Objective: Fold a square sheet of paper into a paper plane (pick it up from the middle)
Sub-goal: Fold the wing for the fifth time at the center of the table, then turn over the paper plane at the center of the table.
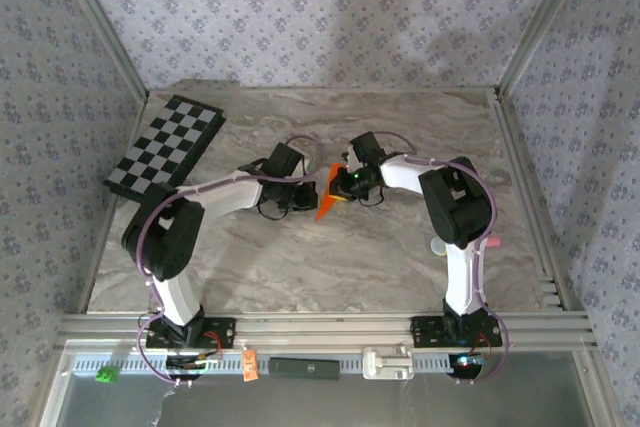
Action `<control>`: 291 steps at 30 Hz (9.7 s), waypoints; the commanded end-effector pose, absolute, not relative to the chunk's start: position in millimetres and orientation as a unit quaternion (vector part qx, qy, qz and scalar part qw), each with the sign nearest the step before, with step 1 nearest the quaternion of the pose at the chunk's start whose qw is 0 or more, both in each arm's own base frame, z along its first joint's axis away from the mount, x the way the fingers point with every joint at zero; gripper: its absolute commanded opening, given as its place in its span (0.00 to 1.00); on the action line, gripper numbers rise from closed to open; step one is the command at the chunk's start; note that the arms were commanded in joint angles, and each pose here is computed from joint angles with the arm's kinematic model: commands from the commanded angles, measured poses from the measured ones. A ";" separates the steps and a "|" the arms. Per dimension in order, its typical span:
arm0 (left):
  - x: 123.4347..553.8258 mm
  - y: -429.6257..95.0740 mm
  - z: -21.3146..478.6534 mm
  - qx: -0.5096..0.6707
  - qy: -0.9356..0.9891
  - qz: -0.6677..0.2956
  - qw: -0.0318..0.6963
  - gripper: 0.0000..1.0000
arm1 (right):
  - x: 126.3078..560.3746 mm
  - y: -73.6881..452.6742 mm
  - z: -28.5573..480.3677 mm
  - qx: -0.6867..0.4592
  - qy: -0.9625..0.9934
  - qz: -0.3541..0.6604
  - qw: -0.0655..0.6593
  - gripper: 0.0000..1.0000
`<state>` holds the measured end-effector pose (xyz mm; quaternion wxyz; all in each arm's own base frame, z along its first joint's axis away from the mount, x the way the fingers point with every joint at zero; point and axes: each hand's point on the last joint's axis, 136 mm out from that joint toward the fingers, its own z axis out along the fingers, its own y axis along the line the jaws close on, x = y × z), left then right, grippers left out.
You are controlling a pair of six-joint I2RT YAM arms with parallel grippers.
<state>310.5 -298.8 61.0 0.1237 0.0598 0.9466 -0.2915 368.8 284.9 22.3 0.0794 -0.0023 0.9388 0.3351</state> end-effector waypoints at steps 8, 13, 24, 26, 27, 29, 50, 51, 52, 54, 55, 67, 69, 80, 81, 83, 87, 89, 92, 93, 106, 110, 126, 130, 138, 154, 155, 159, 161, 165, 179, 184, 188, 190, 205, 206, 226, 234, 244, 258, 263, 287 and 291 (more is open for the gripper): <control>325.7 -323.4 48.3 0.051 0.939 -0.320 0.115 0.00 | 350.7 282.2 9.4 0.007 0.945 0.324 0.049 0.12; 328.4 -329.7 42.1 0.053 0.938 -0.326 0.109 0.00 | 350.7 283.7 10.0 0.005 0.943 0.330 0.047 0.12; 313.5 -316.9 11.3 0.062 0.957 -0.271 0.081 0.00 | 364.0 282.7 25.4 0.019 0.934 0.350 0.063 0.12; 307.8 -311.1 3.2 0.064 0.963 -0.253 0.073 0.00 | 370.8 281.0 32.4 0.017 0.931 0.356 0.076 0.13; 304.8 -308.0 -0.6 0.065 0.965 -0.246 0.068 0.00 | 374.5 280.5 37.1 0.015 0.929 0.360 0.083 0.13; 300.3 -303.5 -5.8 0.064 0.967 -0.238 0.062 0.00 | 382.4 276.9 45.1 0.017 0.926 0.364 0.096 0.13; 297.5 -300.4 -8.2 0.064 0.968 -0.233 0.060 0.00 | 407.7 269.8 40.5 -0.058 0.934 0.333 0.115 0.13; 297.7 -299.7 -8.0 0.063 0.969 -0.233 0.060 0.00 | 407.7 269.8 39.1 -0.060 0.934 0.333 0.114 0.13; 297.6 -299.8 -7.9 0.063 0.968 -0.234 0.060 0.00 | 407.6 269.8 38.4 -0.061 0.934 0.333 0.113 0.13; 296.9 -299.5 -7.6 0.063 0.968 -0.234 0.059 0.00 | 407.1 269.5 34.9 -0.062 0.935 0.332 0.110 0.13; 297.1 -299.5 -6.5 0.062 0.968 -0.235 0.060 0.00 | 407.2 269.5 33.0 -0.063 0.935 0.332 0.109 0.13; 302.9 -306.8 16.1 0.081 0.957 -0.267 0.080 0.00 | 404.4 265.7 11.1 -0.057 0.946 0.308 0.086 0.13; 310.1 -311.9 26.5 0.087 0.951 -0.282 0.094 0.01 | 401.7 263.9 7.0 -0.055 0.949 0.301 0.080 0.13; 362.4 -331.5 48.9 0.037 0.927 -0.341 0.149 0.09 | 399.2 270.9 18.3 -0.036 0.947 0.310 0.076 0.13; 365.9 -331.8 47.8 0.035 0.928 -0.340 0.152 0.09 | 399.7 272.7 21.7 -0.036 0.945 0.316 0.078 0.13; 371.6 -333.5 45.6 0.030 0.927 -0.341 0.153 0.09 | 401.6 274.4 27.0 -0.035 0.943 0.322 0.082 0.13; 376.9 -338.0 40.9 0.029 0.926 -0.344 0.151 0.09 | 403.8 276.4 36.2 -0.033 0.939 0.332 0.087 0.13; 376.9 -337.9 35.9 0.027 0.928 -0.341 0.146 0.08 | 406.6 275.7 42.8 -0.032 0.937 0.336 0.093 0.13; 375.0 -334.0 25.3 0.021 0.934 -0.330 0.135 0.05 | 412.1 273.1 54.7 -0.032 0.934 0.339 0.111 0.14; 373.7 -331.5 20.2 0.018 0.938 -0.321 0.131 0.04 | 414.2 270.6 58.0 -0.034 0.933 0.337 0.120 0.15; 366.8 -310.0 -2.9 -0.004 0.957 -0.268 0.111 0.00 | 394.8 261.9 25.3 -0.064 0.942 0.313 0.100 0.14; 361.1 -304.3 -8.6 -0.003 0.961 -0.257 0.100 0.00 | 400.4 252.3 11.9 -0.042 0.947 0.302 0.095 0.13; 324.8 -277.8 -44.7 0.024 0.975 -0.217 0.034 0.00 | 484.9 165.8 10.1 0.114 0.941 0.282 0.149 0.13; 336.3 -288.5 -29.3 0.031 0.970 -0.235 0.050 0.00 | 491.9 162.4 36.7 0.105 0.935 0.288 0.178 0.13; 378.0 -324.9 79.7 0.043 0.932 -0.330 0.146 0.19 | 460.2 173.5 85.4 0.071 0.933 0.281 0.213 0.17; 380.0 -160.8 133.8 -0.083 0.937 -0.176 0.292 0.78 | 383.4 250.8 77.7 0.072 0.966 0.206 0.137 0.55; 378.1 -149.0 134.3 -0.094 0.936 -0.164 0.298 0.80 | 381.7 252.9 74.8 0.074 0.971 0.183 0.135 0.58; 371.4 -117.7 135.4 -0.125 0.931 -0.141 0.312 0.88 | 380.3 255.3 66.1 0.104 0.978 0.111 0.142 0.65; 368.0 -107.7 133.6 -0.135 0.930 -0.136 0.315 0.94 | 382.6 259.4 64.2 0.122 0.978 0.094 0.143 0.67; 362.4 -97.3 127.7 -0.145 0.930 -0.130 0.313 0.99 | 384.8 262.4 63.8 0.140 0.978 0.050 0.147 0.69; 362.4 -91.6 115.8 -0.150 0.932 -0.128 0.304 1.00 | 362.4 266.8 52.3 0.152 0.982 0.012 0.111 0.57; 362.1 -89.6 115.2 -0.152 0.932 -0.127 0.302 1.00 | 357.0 263.4 50.8 0.156 0.982 0.001 0.103 0.47; 362.1 -88.2 115.0 -0.155 0.932 -0.126 0.302 1.00 | 357.3 262.7 48.9 0.160 0.982 0.000 0.102 0.39; 362.2 -87.9 116.1 -0.156 0.932 -0.126 0.302 1.00 | 358.1 263.1 47.4 0.161 0.982 0.001 0.100 0.35; 355.7 -64.9 121.5 -0.195 0.922 -0.125 0.311 1.00 | 391.1 276.4 85.1 0.105 0.975 0.036 0.195 0.03; 354.5 -60.1 122.2 -0.206 0.919 -0.127 0.312 1.00 | 394.8 283.8 93.2 0.087 0.974 0.054 0.203 0.03; 351.7 -93.8 114.7 -0.227 0.896 -0.273 0.268 0.94 | 384.0 359.3 75.3 -0.043 0.918 0.370 0.133 0.03; 343.6 -154.2 93.4 -0.173 0.913 -0.311 0.199 0.75 | 378.8 324.1 42.7 -0.011 0.933 0.339 0.121 0.03; 346.5 -216.0 82.6 -0.116 0.910 -0.366 0.154 0.63 | 379.2 311.3 36.2 0.003 0.933 0.337 0.124 0.06; 363.3 -238.0 55.1 -0.098 0.928 -0.343 0.105 0.36 | 378.7 310.0 34.0 0.005 0.932 0.342 0.119 0.06; 370.3 -243.6 50.6 -0.093 0.929 -0.345 0.095 0.25 | 379.7 307.9 32.9 0.009 0.933 0.340 0.119 0.06; 363.4 -202.3 62.9 -0.185 0.925 -0.291 0.158 0.25 | 376.3 292.8 18.5 0.066 0.929 0.345 0.116 0.06; 357.6 -204.2 85.2 -0.175 0.923 -0.292 0.177 0.33 | 375.5 296.0 20.0 0.062 0.928 0.348 0.115 0.06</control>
